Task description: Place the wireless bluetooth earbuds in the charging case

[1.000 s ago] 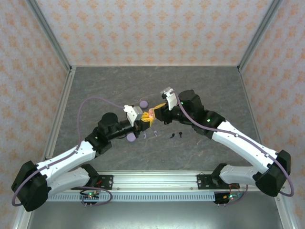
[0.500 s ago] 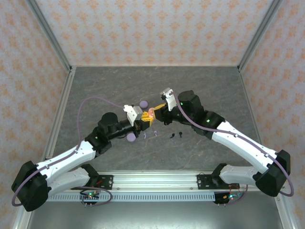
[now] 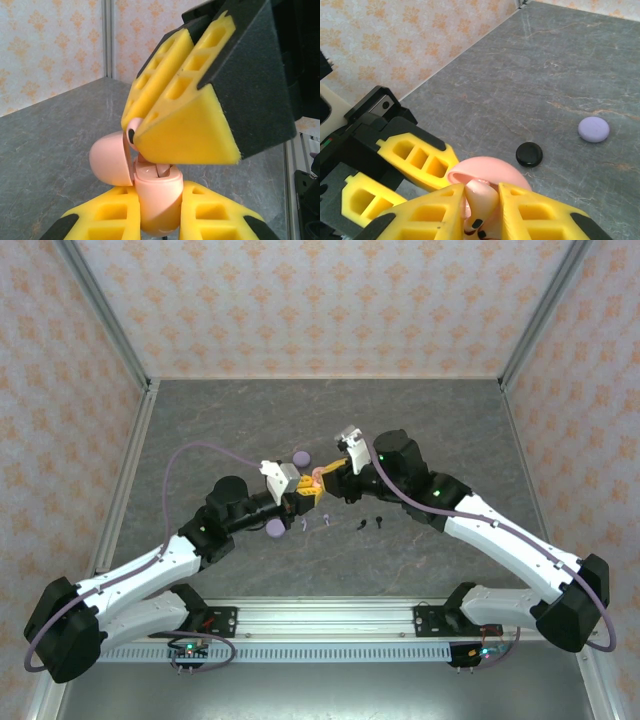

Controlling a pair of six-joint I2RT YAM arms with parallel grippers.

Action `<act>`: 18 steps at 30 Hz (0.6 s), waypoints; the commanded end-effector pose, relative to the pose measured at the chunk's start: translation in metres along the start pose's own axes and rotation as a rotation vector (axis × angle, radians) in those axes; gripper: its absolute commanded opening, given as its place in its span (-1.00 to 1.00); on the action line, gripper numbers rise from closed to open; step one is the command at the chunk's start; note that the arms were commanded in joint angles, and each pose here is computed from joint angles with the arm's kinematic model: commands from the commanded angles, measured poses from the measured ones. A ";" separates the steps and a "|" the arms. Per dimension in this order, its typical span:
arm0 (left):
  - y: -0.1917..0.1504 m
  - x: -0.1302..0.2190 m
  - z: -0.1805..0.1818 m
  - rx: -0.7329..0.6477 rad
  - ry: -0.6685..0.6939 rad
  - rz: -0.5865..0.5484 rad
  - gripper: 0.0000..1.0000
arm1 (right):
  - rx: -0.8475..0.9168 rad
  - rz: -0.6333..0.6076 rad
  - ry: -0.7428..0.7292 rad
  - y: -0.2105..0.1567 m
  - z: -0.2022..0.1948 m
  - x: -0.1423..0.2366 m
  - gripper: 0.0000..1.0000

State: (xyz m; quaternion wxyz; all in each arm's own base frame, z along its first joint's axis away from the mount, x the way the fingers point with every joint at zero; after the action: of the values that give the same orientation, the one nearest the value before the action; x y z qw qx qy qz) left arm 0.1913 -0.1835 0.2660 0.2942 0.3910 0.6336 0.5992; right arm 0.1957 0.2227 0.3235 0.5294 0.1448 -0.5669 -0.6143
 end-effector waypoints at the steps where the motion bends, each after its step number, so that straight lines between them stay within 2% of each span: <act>1: 0.023 0.002 -0.006 -0.020 -0.026 -0.102 -1.00 | 0.002 0.025 0.056 -0.006 0.003 -0.004 -0.53; 10: 0.023 0.004 -0.007 -0.021 -0.027 -0.105 -1.00 | -0.018 0.033 0.052 -0.004 0.001 -0.011 -0.52; 18: 0.023 0.002 -0.007 -0.017 -0.032 -0.113 -1.00 | -0.024 0.025 0.016 0.004 0.001 -0.007 -0.40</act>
State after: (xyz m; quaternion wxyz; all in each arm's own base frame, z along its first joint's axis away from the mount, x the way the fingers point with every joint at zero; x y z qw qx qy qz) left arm 0.1912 -0.1835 0.2642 0.2843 0.3967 0.6399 0.5935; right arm 0.1982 0.2271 0.3202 0.5395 0.1419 -0.5587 -0.6137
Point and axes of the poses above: each hand's point on the last joint's axis, 136 mm out from that joint toward the fingers, its own x axis back along the fingers, its own z axis along the line the jaws close on, y = z × x, the point moved 10 cm from there along x, back along the fingers
